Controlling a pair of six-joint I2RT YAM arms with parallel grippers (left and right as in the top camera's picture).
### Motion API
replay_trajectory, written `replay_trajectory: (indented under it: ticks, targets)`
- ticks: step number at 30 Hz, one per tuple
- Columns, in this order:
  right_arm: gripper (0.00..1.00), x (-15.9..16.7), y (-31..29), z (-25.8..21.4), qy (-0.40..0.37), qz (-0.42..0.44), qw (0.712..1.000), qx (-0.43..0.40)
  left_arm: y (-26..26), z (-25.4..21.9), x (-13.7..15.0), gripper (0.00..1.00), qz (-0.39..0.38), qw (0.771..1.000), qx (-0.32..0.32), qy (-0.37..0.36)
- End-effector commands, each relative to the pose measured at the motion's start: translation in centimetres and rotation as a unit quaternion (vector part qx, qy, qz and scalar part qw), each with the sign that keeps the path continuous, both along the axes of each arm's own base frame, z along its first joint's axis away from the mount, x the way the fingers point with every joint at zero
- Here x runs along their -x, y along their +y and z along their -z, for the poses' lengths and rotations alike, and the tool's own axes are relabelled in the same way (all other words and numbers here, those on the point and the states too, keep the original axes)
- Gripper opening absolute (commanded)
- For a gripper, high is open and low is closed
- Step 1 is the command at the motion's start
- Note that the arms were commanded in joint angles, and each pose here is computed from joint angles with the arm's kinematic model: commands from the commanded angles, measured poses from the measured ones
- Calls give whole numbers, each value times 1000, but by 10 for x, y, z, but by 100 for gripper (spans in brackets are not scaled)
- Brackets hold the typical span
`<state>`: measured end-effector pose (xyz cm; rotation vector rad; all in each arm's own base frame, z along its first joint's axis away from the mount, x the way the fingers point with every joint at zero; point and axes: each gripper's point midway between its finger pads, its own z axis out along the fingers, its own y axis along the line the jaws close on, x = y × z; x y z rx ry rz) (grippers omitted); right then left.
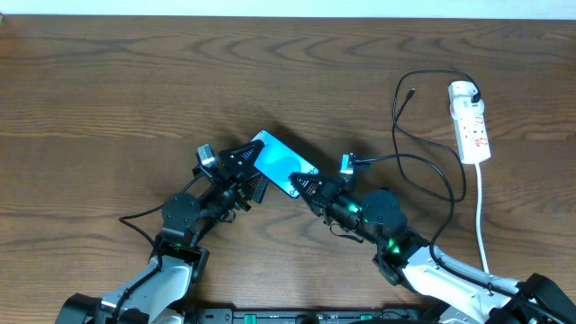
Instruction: Plug charger to phone and switch on socket
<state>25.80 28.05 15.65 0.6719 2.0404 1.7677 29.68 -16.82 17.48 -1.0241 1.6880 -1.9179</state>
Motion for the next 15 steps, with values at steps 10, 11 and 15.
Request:
replay_trajectory:
  ticks: [10, 11, 15]
  targets:
    - [1, 10, 18, -23, -14, -35, 999, -34, 1, -11, -9, 79, -16, 999, -17, -33]
    - [1, 10, 17, -22, -17, -34, 999, -30, 2, -11, -9, 76, -16, 999, -17, -33]
    - [1, 4, 13, -17, -22, -15, 1000, -15, 2, -11, -10, 69, -20, 999, -17, -33]
